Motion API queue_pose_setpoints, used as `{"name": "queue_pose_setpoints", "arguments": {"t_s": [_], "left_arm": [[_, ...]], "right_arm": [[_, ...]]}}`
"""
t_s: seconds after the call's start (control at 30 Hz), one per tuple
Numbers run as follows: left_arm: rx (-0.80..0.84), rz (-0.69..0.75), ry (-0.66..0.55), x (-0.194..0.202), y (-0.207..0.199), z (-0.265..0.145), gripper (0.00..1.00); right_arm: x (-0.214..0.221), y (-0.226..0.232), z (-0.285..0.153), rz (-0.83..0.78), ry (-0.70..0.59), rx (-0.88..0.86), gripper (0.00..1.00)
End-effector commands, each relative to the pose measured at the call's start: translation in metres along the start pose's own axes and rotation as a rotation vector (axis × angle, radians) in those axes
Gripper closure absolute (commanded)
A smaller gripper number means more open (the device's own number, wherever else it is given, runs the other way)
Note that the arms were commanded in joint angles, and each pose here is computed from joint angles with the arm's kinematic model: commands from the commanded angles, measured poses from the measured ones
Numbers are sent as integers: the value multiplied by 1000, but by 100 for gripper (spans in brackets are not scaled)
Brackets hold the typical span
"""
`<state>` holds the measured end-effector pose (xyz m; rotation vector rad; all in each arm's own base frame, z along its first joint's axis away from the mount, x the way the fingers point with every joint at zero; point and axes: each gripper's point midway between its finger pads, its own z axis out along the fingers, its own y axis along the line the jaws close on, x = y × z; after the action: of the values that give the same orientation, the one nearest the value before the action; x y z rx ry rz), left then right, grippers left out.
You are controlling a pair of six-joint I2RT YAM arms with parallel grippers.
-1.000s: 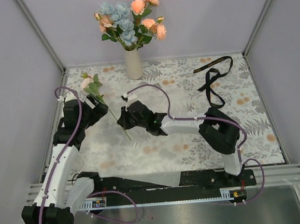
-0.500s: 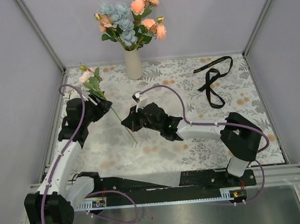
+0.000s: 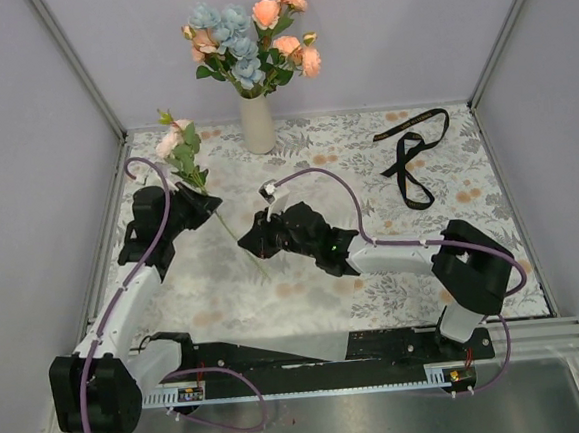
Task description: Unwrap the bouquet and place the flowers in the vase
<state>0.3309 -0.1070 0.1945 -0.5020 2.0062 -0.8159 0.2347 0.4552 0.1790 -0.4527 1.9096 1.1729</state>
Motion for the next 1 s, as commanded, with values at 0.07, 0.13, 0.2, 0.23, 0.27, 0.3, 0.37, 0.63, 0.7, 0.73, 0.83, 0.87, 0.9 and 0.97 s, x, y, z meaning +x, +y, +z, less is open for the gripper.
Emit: {"name": "queue_pose_setpoints", "arguments": {"t_s": [0.07, 0.13, 0.2, 0.23, 0.27, 0.3, 0.37, 0.63, 0.7, 0.73, 0.83, 0.87, 0.9, 0.97], "left_arm": [[146, 228, -205, -49, -50, -23, 100], [177, 290, -249, -60, -68, -31, 100], [206, 344, -294, -72, -87, -39, 100], [226, 371, -333, -82, -99, -44, 100], [249, 394, -370, -89, -110, -48, 100], [283, 418, -415, -97, -122, -53, 100], [359, 460, -497, -113, -148, -62, 100], [547, 804, -886, -141, -233, -92, 100], [572, 825, -928, -148, -245, -89, 100], [584, 828, -949, -154, -252, -88, 100], [586, 840, -995, -169, -267, -77, 100], [587, 846, -1004, -172, -271, -72, 100], [594, 845, -1022, -178, -277, -71, 100], [628, 860, -1032, -179, -284, -55, 100]], "right_arm": [[-26, 17, -24, -43, -75, -34, 48], [-31, 12, -32, -44, -106, -5, 32], [-34, 10, -42, -37, -137, 2, 19], [-40, 12, -50, -33, -163, -4, 10], [-39, 10, -54, -34, -165, 2, 1], [-42, 10, -60, -39, -174, 11, 1], [-44, 2, -74, -52, -186, 56, 0], [-52, -23, -133, -124, -261, 174, 1], [-55, -27, -141, -142, -267, 205, 0], [-56, -29, -144, -148, -271, 217, 1], [-60, -26, -151, -153, -281, 213, 0], [-60, -26, -152, -154, -282, 215, 1], [-60, -27, -152, -156, -279, 217, 0], [-59, -27, -152, -161, -260, 224, 0]]}}
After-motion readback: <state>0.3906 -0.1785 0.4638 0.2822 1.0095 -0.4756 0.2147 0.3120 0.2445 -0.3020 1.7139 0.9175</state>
